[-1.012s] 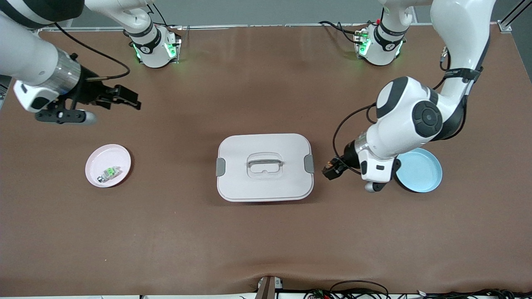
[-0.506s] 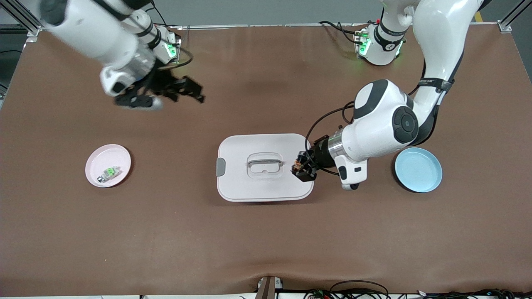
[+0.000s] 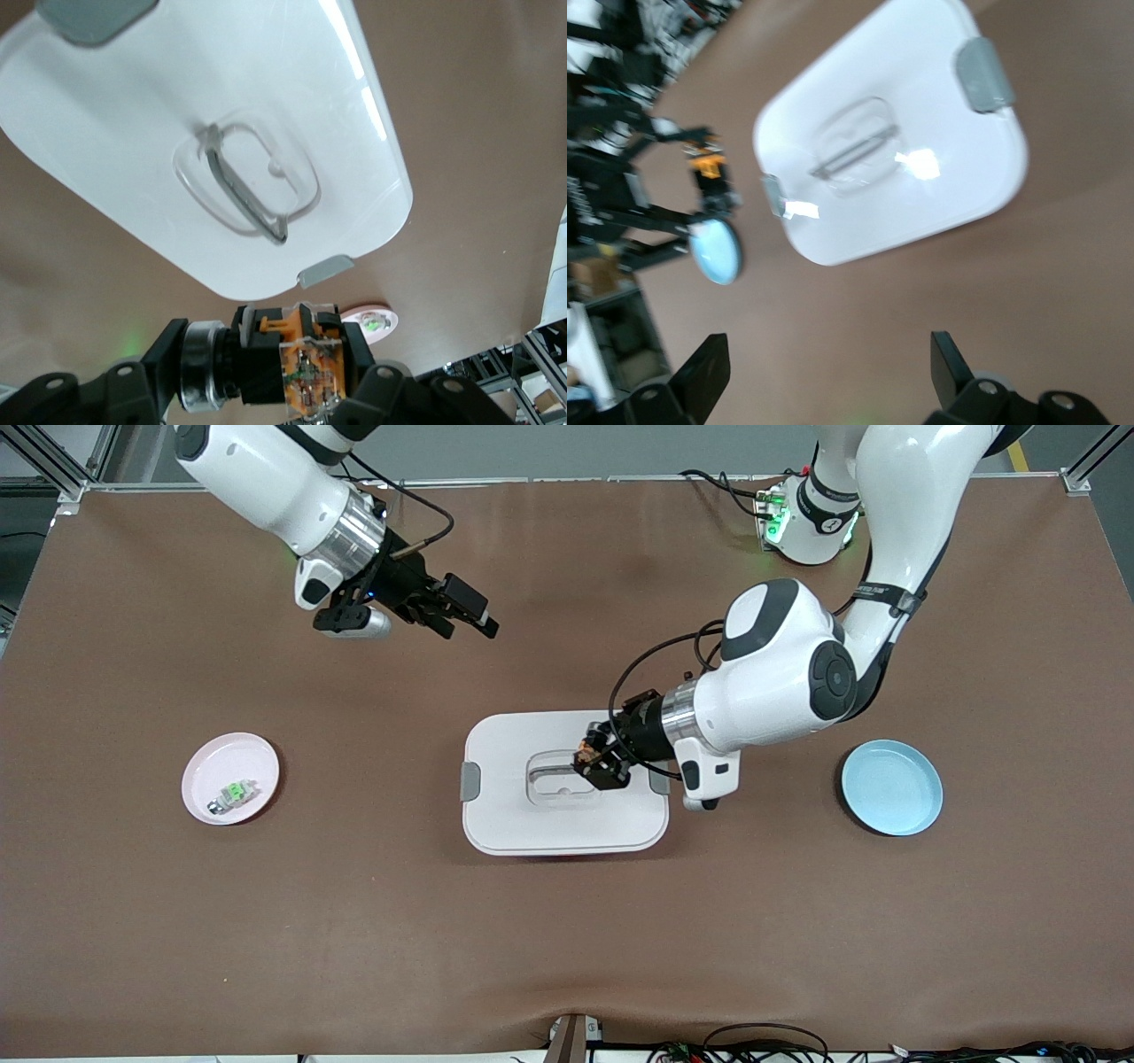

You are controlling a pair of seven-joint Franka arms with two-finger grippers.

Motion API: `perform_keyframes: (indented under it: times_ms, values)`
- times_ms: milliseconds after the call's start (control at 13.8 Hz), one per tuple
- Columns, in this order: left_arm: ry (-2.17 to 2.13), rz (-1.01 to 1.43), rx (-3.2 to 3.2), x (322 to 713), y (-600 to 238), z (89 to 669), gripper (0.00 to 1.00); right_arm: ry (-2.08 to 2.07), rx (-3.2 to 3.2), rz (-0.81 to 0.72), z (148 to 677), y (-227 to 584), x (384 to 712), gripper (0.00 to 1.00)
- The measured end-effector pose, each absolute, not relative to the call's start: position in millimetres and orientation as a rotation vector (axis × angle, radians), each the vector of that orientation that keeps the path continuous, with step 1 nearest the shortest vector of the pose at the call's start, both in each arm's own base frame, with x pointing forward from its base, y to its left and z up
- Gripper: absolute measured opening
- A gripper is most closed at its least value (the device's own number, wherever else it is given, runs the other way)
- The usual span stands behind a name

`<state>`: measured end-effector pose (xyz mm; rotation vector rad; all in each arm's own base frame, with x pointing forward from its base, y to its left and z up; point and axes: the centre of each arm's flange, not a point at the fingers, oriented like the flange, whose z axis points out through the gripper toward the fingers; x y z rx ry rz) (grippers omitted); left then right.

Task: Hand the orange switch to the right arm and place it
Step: 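Bring the orange switch above the box toward the right gripper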

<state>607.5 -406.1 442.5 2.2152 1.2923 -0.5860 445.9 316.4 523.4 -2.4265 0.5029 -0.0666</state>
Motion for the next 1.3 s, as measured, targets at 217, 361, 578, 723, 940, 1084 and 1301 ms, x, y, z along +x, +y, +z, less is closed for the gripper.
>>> perform_keyframes:
  times_ms: [217,361,578,723,940,1084,1301]
  values:
    - [1.267,-0.641,2.209,595,-432,434,0.74,0.454,-2.391,-0.090,502,324,453,1.00]
    - [1.268,-0.676,2.196,592,-439,429,0.74,0.423,-2.374,-0.091,485,318,468,1.00]
    - [1.267,-0.708,2.187,589,-445,424,0.74,0.389,-2.386,-0.109,467,313,491,1.00]
    - [1.254,-0.716,2.197,583,-453,423,0.74,0.390,-2.389,-0.107,462,319,502,1.00]
    - [1.242,-0.721,2.204,577,-460,423,0.74,0.391,-2.385,-0.110,458,328,515,1.00]
    - [1.237,-0.723,2.208,575,-463,423,0.74,0.421,-2.356,-0.092,456,331,520,1.00]
    - [1.222,-0.727,2.218,569,-471,424,0.74,0.464,-2.327,-0.088,450,332,523,1.00]
